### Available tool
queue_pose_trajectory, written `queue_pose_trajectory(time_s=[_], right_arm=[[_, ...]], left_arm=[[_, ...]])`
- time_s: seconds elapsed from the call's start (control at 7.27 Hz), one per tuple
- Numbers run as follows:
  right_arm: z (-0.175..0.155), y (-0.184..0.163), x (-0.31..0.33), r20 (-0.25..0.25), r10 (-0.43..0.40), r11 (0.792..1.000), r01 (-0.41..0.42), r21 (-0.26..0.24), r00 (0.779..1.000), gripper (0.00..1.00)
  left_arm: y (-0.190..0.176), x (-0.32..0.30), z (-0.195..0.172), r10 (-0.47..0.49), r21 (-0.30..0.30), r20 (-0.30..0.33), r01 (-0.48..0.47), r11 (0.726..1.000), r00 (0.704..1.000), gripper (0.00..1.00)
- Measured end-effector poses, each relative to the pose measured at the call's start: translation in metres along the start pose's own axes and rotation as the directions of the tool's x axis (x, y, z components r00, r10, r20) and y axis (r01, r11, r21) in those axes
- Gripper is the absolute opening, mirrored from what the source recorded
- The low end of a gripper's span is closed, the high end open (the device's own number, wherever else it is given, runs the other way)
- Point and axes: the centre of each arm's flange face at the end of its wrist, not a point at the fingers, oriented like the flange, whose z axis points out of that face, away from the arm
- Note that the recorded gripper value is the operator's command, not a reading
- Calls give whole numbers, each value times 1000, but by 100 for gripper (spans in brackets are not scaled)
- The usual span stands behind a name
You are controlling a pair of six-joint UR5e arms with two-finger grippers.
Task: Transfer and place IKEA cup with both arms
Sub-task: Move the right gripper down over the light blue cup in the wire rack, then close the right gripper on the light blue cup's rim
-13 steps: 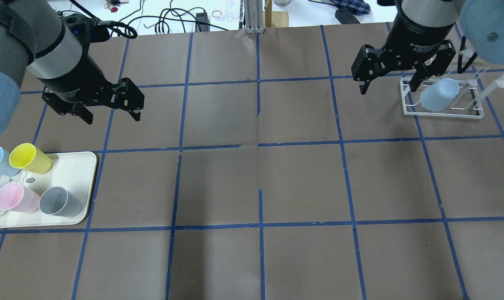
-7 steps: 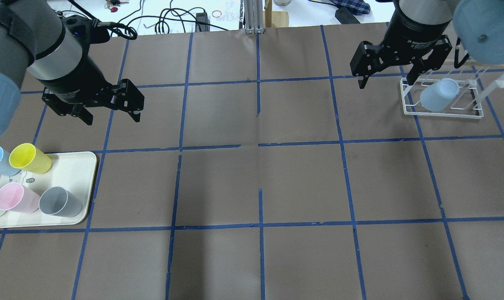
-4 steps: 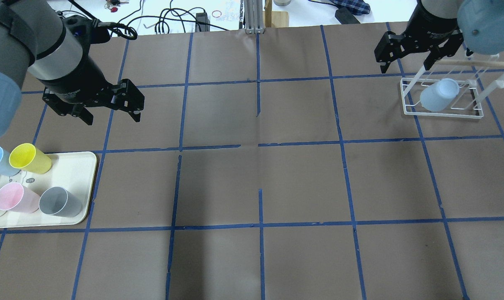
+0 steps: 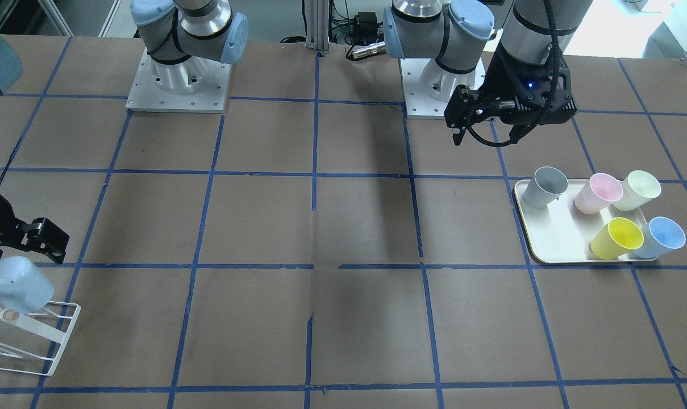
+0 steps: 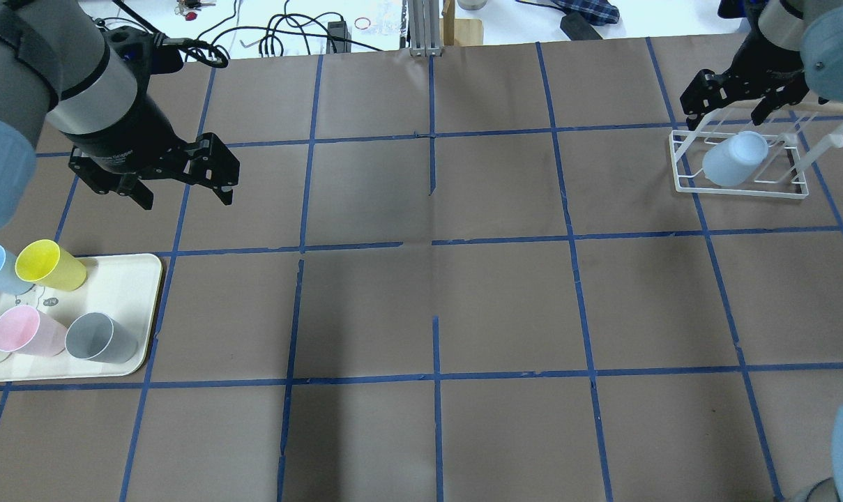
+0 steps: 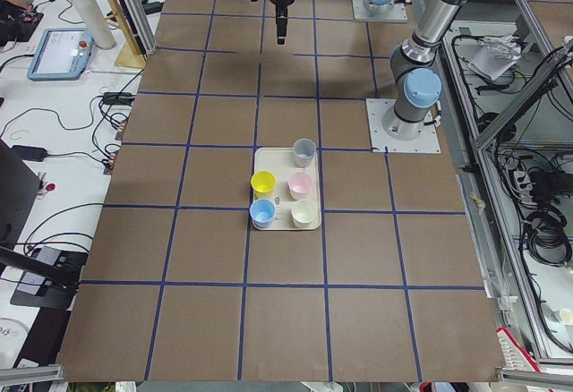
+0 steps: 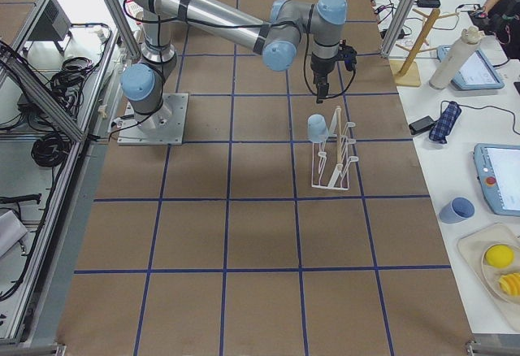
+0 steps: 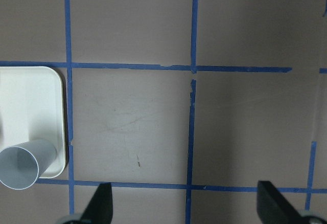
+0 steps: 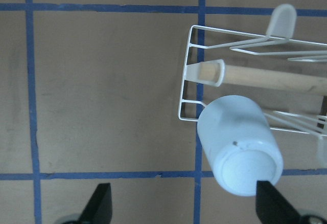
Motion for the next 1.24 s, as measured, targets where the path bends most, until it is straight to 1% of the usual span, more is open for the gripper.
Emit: queue_pose_trajectory(time_s=[0.14,0.41,0.96,1.24], right_arm=[[13,-4,17,-10,0,1000,0,1,1000,97],[33,-7,34,-31,4,1000,-4,-16,1000,96],[55,-6,38,-43,4,998,-7,-57,999,96],[65,-6,39,-41,4,997,-7,-73,999,96]], left_arm=[[-1,0,1,-1,-1,-2,1,1000,1000,100],[0,0,0,-2,0,-3,2,1000,1000,100],[-3,0,5,-1,-11,-1,1,1000,1000,100],[-2,-1,6,-1,-17,3,1,1000,1000,100]])
